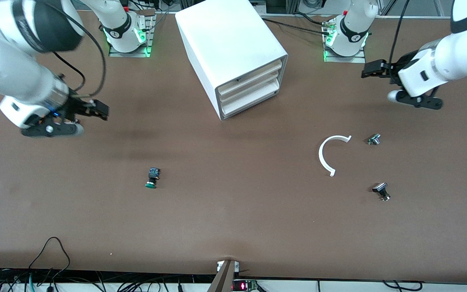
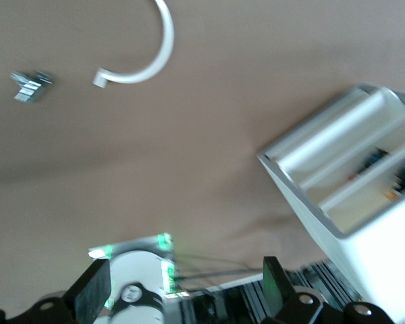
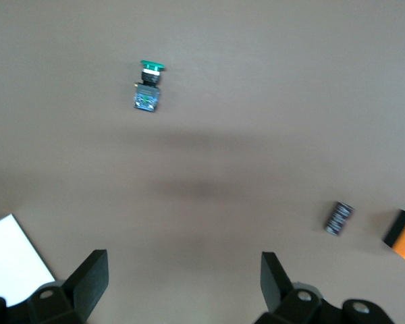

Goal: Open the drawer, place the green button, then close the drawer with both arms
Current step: 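Grasp the green button with the right gripper while the left gripper grips the drawer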

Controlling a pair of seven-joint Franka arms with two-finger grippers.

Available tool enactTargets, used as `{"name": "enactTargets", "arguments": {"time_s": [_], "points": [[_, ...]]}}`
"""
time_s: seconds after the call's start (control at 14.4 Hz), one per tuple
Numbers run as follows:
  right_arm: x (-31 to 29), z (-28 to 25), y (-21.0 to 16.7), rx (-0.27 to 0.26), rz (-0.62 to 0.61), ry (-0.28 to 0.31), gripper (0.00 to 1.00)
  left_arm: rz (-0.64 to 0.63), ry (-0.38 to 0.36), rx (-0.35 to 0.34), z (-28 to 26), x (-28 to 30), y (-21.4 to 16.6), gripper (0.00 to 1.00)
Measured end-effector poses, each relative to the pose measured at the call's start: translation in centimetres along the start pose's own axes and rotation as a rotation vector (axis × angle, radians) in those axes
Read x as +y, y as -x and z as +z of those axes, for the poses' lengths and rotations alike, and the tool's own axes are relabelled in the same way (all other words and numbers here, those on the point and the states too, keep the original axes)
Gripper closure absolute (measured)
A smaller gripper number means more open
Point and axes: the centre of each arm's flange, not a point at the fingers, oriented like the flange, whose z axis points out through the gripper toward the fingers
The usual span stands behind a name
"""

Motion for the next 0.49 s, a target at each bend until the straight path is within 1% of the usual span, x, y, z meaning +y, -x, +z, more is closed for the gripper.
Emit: {"name": "enactTargets", "arguments": {"time_s": [0.14, 0.28, 0.35, 0.42, 0.49], "points": [[-1.9, 4.1, -2.1, -0.003, 0.013, -0.004, 0.00, 0.091, 0.077, -0.054, 3.2, 0.6, -3.2, 0.01], [-3.7, 8.3, -4.0, 0.007, 0.016, -0.012, 0.00, 0.193, 0.179, -0.052, 7.1, 1.1, -7.9, 0.01], [-4.3, 10.3, -4.9, 0.013, 0.020, -0.016, 0.00, 0.234, 0.245, -0.049, 9.2, 1.3, -10.0, 0.01], [-4.7, 12.2, -5.6, 0.017, 0.021, -0.020, 0.00, 0.272, 0.311, -0.048, 11.1, 1.7, -11.7, 0.01], [-4.9, 14.0, -6.3, 0.021, 0.022, -0.024, 0.00, 0.303, 0.359, -0.040, 12.8, 2.3, -13.0, 0.01]]}}
